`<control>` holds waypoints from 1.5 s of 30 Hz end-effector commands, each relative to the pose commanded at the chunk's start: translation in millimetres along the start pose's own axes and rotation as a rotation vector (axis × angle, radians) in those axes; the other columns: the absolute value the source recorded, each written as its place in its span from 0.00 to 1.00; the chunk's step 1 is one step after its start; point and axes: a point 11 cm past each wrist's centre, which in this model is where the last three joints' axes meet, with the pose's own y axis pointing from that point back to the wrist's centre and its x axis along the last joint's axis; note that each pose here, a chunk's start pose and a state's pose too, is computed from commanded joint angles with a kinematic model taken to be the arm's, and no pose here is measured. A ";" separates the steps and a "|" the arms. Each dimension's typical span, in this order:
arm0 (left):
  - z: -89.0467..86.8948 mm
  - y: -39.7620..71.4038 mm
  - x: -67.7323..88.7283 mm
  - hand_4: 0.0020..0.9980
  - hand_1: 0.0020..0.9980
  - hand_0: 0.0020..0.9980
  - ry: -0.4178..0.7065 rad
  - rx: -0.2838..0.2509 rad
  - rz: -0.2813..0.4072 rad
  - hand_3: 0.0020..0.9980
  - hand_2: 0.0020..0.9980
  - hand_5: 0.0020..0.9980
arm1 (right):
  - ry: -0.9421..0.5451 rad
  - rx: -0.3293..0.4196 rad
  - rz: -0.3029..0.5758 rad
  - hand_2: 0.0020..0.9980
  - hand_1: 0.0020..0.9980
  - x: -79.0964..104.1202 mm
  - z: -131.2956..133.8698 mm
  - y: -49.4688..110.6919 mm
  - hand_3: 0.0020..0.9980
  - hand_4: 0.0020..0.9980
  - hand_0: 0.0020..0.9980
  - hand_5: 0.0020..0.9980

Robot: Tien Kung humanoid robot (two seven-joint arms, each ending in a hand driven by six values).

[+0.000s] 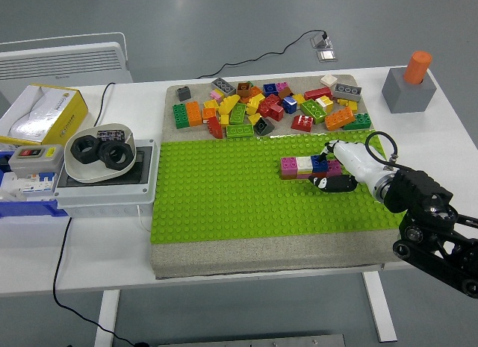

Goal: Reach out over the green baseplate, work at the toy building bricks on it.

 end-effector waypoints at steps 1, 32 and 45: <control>-0.2 -0.1 0.1 1.00 0.57 0.64 0.000 0.000 0.000 0.97 0.74 1.00 | -0.001 -0.001 -0.002 0.94 0.90 -0.8 0.3 0.0 0.68 0.73 0.92 0.58; -5.6 -1.8 2.4 1.00 0.57 0.64 0.007 0.011 0.005 0.97 0.74 1.00 | -0.078 0.034 0.053 0.93 0.90 14.1 2.3 3.0 0.67 0.69 0.92 0.56; -2.9 -1.0 2.4 1.00 0.57 0.64 0.004 0.005 0.009 0.97 0.74 1.00 | -0.381 0.144 0.221 0.86 0.81 43.2 12.3 22.9 0.68 0.68 0.84 0.49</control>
